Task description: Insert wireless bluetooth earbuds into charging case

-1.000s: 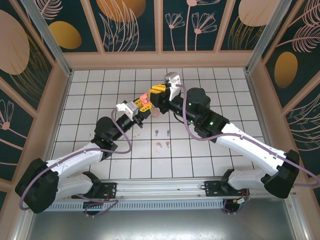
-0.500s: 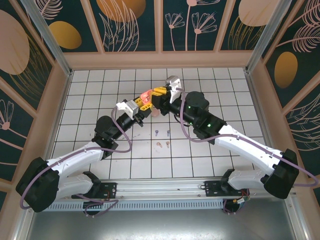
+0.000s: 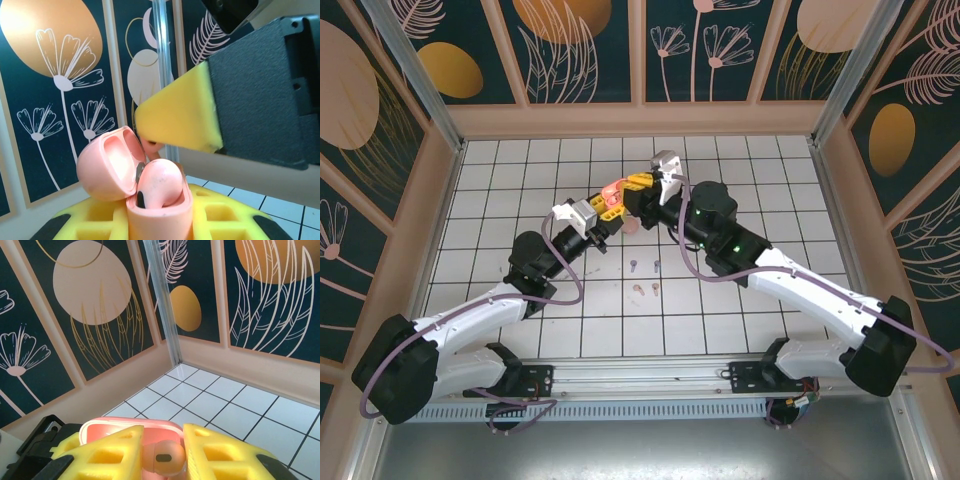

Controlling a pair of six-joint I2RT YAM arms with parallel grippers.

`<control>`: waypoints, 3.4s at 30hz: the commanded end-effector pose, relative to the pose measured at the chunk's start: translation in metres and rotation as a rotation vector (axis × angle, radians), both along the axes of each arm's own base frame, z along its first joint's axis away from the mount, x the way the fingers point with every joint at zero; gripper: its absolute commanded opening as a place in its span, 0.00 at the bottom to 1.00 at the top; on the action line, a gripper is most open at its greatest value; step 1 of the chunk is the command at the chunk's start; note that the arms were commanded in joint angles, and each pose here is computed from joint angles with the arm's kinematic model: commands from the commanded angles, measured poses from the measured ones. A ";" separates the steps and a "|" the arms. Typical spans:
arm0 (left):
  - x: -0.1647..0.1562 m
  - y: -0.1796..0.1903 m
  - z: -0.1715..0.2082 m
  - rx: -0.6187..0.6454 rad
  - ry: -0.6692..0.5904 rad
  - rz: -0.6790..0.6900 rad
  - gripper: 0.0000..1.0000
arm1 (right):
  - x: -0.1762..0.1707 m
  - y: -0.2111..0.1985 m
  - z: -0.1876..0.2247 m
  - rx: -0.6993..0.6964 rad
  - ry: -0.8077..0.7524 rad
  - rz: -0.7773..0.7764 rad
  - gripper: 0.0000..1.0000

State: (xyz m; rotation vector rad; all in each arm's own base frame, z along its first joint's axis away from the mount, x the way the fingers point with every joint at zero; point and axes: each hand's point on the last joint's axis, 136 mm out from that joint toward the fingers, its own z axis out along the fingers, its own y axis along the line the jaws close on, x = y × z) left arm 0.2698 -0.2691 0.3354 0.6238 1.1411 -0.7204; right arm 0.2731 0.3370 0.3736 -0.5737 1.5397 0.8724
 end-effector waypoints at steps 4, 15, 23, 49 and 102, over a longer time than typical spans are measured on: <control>-0.006 -0.001 0.027 -0.062 -0.055 -0.024 0.00 | 0.004 0.006 0.007 0.030 -0.022 0.016 0.24; -0.006 0.000 0.029 -0.065 -0.060 -0.018 0.00 | 0.000 0.003 -0.012 -0.011 -0.016 0.019 0.25; -0.004 -0.002 0.028 -0.061 -0.055 -0.017 0.00 | -0.003 0.001 -0.016 -0.016 -0.012 0.018 0.26; 0.002 -0.004 0.024 -0.058 -0.033 -0.011 0.00 | -0.019 -0.023 0.013 0.053 -0.013 -0.002 0.57; 0.015 -0.028 -0.024 0.129 0.014 -0.044 0.00 | 0.021 -0.043 -0.045 -0.234 0.639 -0.120 0.00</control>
